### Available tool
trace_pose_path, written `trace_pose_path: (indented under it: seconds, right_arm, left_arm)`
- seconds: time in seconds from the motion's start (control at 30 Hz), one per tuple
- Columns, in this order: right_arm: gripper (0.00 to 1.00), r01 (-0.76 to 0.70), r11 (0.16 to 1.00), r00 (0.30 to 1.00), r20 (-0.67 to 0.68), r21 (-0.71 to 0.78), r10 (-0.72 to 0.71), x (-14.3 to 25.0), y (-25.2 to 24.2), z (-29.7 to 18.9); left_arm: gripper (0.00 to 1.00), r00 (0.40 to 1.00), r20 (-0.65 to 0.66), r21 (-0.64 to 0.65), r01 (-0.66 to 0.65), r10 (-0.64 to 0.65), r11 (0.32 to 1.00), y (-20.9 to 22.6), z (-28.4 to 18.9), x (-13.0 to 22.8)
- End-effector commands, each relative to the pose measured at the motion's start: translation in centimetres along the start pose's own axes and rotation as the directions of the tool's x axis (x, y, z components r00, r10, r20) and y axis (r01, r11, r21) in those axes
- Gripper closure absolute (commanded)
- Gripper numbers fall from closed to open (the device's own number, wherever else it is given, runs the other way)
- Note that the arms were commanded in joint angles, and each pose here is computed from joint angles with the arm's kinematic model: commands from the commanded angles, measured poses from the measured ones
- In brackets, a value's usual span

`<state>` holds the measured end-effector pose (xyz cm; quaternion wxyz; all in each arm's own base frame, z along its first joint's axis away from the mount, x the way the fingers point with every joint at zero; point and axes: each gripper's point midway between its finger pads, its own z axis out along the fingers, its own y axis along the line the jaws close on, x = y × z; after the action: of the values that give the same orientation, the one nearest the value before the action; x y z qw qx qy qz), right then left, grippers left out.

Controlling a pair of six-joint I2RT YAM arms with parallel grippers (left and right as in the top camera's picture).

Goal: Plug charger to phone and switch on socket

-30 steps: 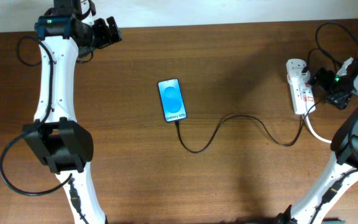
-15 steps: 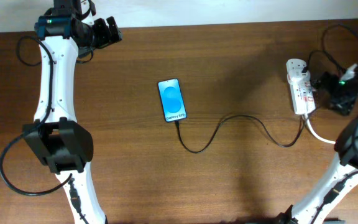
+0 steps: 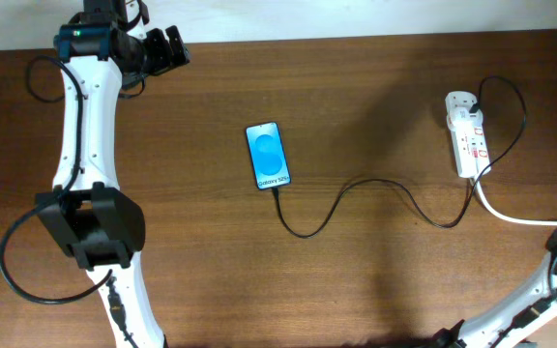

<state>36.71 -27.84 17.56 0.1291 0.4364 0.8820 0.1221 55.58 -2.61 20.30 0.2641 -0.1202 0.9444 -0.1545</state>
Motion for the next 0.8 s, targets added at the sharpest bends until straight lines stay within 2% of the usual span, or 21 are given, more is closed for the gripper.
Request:
trace_pose_path:
  seconds: [0.0,0.2,0.3,0.43,0.53,0.77]
  right_arm:
    - [0.02,0.242,0.968,0.960,0.164,-0.070,-0.228,1.8,6.4,-7.9]
    - [0.01,0.507,0.857,0.848,0.233,-0.094,-0.476,10.0,14.1,-14.0]
    - [0.02,0.584,0.808,0.800,0.224,-0.078,-0.557,14.6,15.8,-16.0]
    - [0.02,0.696,0.714,0.700,0.297,-0.078,-0.650,19.3,18.3,-19.1]
    - [0.02,0.742,0.669,0.646,0.326,-0.053,-0.690,21.3,19.0,-20.2]
    - [0.02,0.748,0.661,0.641,0.321,-0.057,-0.697,21.5,19.2,-20.1]
  left_arm:
    - [0.01,1.000,0.028,0.000,-0.010,0.010,1.000,-0.3,-1.0,-0.6]
    - [0.01,1.000,0.028,0.000,-0.010,0.010,1.000,-0.3,-1.0,-0.6]
    - [0.01,1.000,0.028,0.000,-0.010,0.010,1.000,-0.3,-1.0,-0.6]
    - [0.01,1.000,0.028,0.000,-0.010,0.010,1.000,-0.3,-1.0,-0.6]
    - [0.01,1.000,0.028,0.000,-0.010,0.010,1.000,-0.3,-1.0,-0.6]
    - [0.01,1.000,0.027,0.001,-0.010,0.010,1.000,-0.3,-1.0,-0.6]
